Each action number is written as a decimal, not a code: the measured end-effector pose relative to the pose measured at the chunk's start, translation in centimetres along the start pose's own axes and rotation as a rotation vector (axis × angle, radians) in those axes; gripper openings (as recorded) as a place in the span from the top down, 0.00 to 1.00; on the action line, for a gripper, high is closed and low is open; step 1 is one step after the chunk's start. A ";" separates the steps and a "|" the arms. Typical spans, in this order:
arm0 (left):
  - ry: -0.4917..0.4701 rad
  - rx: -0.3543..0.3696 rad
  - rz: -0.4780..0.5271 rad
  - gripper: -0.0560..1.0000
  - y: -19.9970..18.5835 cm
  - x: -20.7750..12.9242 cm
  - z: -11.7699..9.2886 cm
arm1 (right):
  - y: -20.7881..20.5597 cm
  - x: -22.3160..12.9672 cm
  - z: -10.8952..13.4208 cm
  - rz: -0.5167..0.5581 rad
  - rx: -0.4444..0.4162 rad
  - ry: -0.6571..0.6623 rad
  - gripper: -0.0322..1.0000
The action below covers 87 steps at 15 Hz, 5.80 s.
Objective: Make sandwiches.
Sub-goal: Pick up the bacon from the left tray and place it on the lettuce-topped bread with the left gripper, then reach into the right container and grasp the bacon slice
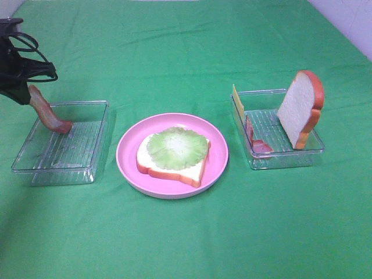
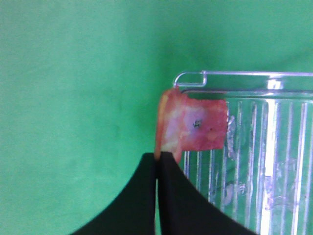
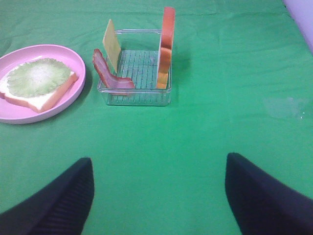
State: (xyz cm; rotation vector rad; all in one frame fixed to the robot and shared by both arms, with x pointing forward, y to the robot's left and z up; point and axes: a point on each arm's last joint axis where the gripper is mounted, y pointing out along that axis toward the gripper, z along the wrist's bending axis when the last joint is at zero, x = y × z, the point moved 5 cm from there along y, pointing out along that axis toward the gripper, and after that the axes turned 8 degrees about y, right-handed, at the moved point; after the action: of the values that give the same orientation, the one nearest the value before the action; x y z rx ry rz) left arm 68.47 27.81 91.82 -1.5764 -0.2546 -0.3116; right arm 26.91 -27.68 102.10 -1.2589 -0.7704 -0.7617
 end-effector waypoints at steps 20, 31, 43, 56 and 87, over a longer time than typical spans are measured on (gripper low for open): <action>0.255 -0.615 -0.108 0.95 -6.4 -5.7 -29.1 | 0.0 0.0 0.0 0.000 0.000 0.000 0.28; 0.205 -0.280 0.030 0.95 0.0 -6.7 -24.9 | 0.0 0.0 0.0 0.000 0.000 0.000 0.28; 0.381 -0.091 0.102 0.19 -7.1 -6.1 -21.4 | 0.0 0.0 0.0 0.000 0.000 0.000 0.28; 0.476 -0.182 -0.199 0.19 -27.5 -14.8 -15.0 | 0.0 0.0 0.0 0.000 0.000 0.000 0.28; 0.556 -0.319 -0.760 0.19 -24.9 -33.9 -0.7 | 1.4 2.5 -0.1 0.020 -0.002 0.062 0.28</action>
State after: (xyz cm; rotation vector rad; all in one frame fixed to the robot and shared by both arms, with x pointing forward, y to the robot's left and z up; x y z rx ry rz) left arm 27.98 28.91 103.20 -1.5774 -0.3712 -1.4126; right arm 29.47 -27.73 103.44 -1.2376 -0.7060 -0.7819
